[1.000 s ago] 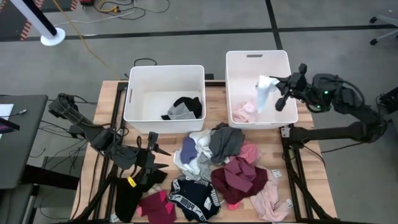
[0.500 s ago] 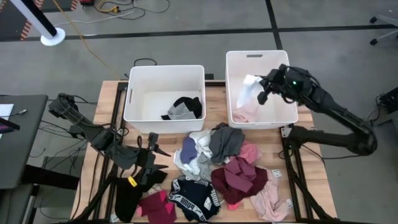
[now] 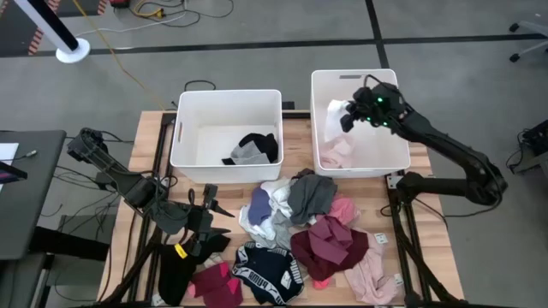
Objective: Sort clothes
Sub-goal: Put the white sock into the right white laundry organizer, then put the blue underwear into the left white laundry organizer
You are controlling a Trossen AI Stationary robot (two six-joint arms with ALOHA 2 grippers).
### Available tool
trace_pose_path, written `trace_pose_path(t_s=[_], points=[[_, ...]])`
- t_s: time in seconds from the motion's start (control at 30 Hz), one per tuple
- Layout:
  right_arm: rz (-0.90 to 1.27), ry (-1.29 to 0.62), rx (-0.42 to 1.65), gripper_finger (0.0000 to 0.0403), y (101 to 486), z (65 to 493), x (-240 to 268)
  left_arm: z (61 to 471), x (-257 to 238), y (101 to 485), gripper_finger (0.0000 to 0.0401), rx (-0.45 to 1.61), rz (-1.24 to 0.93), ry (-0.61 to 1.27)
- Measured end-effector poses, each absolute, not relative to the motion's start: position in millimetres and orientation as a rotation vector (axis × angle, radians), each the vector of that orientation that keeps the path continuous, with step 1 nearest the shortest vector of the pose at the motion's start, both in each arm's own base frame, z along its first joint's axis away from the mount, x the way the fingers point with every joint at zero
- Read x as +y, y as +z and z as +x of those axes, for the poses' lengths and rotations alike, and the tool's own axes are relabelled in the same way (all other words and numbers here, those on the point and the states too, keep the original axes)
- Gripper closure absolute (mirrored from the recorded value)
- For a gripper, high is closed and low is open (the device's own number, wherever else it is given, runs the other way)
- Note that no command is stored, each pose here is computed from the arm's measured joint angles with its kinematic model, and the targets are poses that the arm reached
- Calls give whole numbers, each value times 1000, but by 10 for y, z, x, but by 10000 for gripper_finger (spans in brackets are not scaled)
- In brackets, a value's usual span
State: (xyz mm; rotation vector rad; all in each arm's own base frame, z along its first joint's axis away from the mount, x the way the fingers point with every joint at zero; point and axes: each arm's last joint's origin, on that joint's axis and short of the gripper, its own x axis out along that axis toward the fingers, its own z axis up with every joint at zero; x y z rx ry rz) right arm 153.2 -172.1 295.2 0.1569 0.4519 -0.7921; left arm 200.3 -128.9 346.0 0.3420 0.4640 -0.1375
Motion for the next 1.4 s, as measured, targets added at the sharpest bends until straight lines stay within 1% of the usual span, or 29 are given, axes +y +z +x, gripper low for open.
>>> trace_pose_path(t_s=[0.2, 0.4, 0.53, 0.6, 0.77, 1.17, 1.27, 1.4], points=[[208, -795, 505, 401, 2736, 1678, -1901, 1997, -1284, 3446, 219, 479, 343, -136], [256, -800, 574, 401, 2560, 1731, -2001, 1996, -1283, 3445, 219, 481, 343, -135], [288, -801, 589, 390, 2494, 1759, -2030, 1989, -1278, 3432, 219, 495, 348, -135], [315, -808, 591, 377, 2467, 1769, -2041, 1985, -1275, 3415, 219, 512, 345, -131], [349, -822, 587, 326, 2443, 1767, -2060, 2059, -1315, 3285, 219, 585, 364, -119], [406, -840, 564, 170, 2465, 1753, -2037, 2399, -1569, 2751, 219, 781, 477, -147], [401, -835, 549, 151, 2513, 1744, -1999, 2468, -1617, 2631, 219, 811, 494, -145], [380, -828, 500, 148, 2639, 1711, -1921, 2559, -1685, 2508, 219, 820, 496, -149]])
